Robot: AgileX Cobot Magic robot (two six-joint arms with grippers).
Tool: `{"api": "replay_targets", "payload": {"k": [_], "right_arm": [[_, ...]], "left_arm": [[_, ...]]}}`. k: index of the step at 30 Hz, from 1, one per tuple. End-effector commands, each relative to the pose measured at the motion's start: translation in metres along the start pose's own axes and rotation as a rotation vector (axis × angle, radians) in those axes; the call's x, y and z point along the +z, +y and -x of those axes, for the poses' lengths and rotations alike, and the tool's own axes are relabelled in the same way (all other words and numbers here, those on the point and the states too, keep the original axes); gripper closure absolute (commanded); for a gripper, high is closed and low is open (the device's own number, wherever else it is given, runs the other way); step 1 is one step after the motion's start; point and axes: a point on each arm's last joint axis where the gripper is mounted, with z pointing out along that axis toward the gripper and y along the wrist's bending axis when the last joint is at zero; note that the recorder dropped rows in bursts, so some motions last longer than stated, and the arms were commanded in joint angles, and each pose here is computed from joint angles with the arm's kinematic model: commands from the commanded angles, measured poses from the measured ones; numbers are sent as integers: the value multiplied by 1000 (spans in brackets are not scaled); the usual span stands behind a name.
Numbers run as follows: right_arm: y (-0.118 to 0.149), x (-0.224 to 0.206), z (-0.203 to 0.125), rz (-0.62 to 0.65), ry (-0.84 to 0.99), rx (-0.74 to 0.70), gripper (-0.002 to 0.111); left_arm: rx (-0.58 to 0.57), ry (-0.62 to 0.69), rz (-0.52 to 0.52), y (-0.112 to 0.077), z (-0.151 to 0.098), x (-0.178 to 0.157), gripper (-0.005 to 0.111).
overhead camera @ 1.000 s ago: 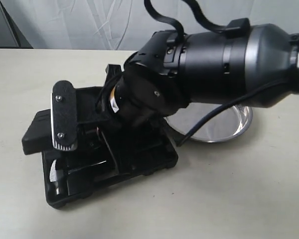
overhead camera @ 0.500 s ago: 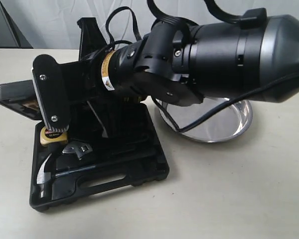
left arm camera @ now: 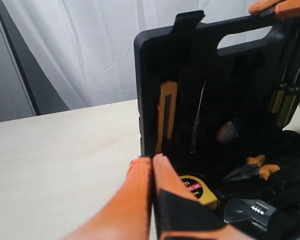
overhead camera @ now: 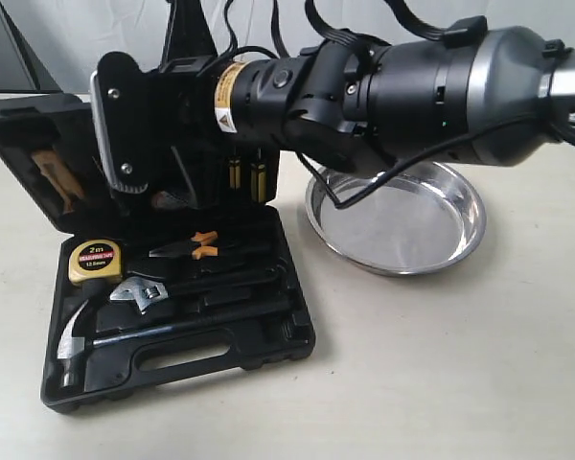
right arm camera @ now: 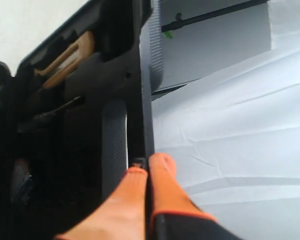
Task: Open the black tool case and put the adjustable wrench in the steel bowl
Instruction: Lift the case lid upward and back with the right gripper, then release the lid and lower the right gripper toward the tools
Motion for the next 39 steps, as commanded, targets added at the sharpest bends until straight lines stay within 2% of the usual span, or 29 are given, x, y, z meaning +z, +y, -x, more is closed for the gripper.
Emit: {"api": "replay_targets", "payload": {"k": [1, 4, 8, 12, 17, 18, 21, 22, 25, 27, 30, 32, 34, 35, 37, 39], "right_arm": [[0, 10, -24, -37, 10, 50, 109], [-6, 14, -33, -120, -26, 119, 109], [-20, 20, -53, -269, -22, 352, 109], [-27, 30, -69, -322, 45, 594, 109], [-28, 28, -63, -321, 42, 671, 109], [-20, 29, -57, -244, 71, 747, 109], [1, 33, -44, -62, 133, 751, 109], [19, 37, -36, 72, 182, 748, 109], [47, 46, -19, 277, 237, 705, 109], [63, 51, 3, 423, 225, 666, 109], [79, 45, 52, 688, 65, 634, 109], [85, 35, 71, 856, 5, 616, 109], [92, 17, 83, 1088, 17, 553, 109], [94, 11, 79, 1158, 97, 543, 109], [96, 5, 56, 1158, 406, 484, 109], [89, 6, 28, 991, 696, 440, 109]], "left_arm": [[-3, -5, -4, 0, 1, 0, 106], [-3, -5, -4, 0, 1, 0, 106], [-3, -5, -4, 0, 1, 0, 106], [-3, -5, -4, 0, 1, 0, 106], [-3, -5, -4, 0, 1, 0, 106], [-3, -5, -4, 0, 1, 0, 106], [-3, -5, -4, 0, 1, 0, 106], [-3, -5, -4, 0, 1, 0, 106], [-3, -5, -4, 0, 1, 0, 106], [-3, -5, -4, 0, 1, 0, 106], [-3, -5, -4, 0, 1, 0, 106], [-3, -5, -4, 0, 1, 0, 106], [-3, -5, -4, 0, 1, 0, 106], [-3, -5, -4, 0, 1, 0, 106], [-3, -5, -4, 0, 1, 0, 106], [-3, -5, -4, 0, 1, 0, 106]]}}
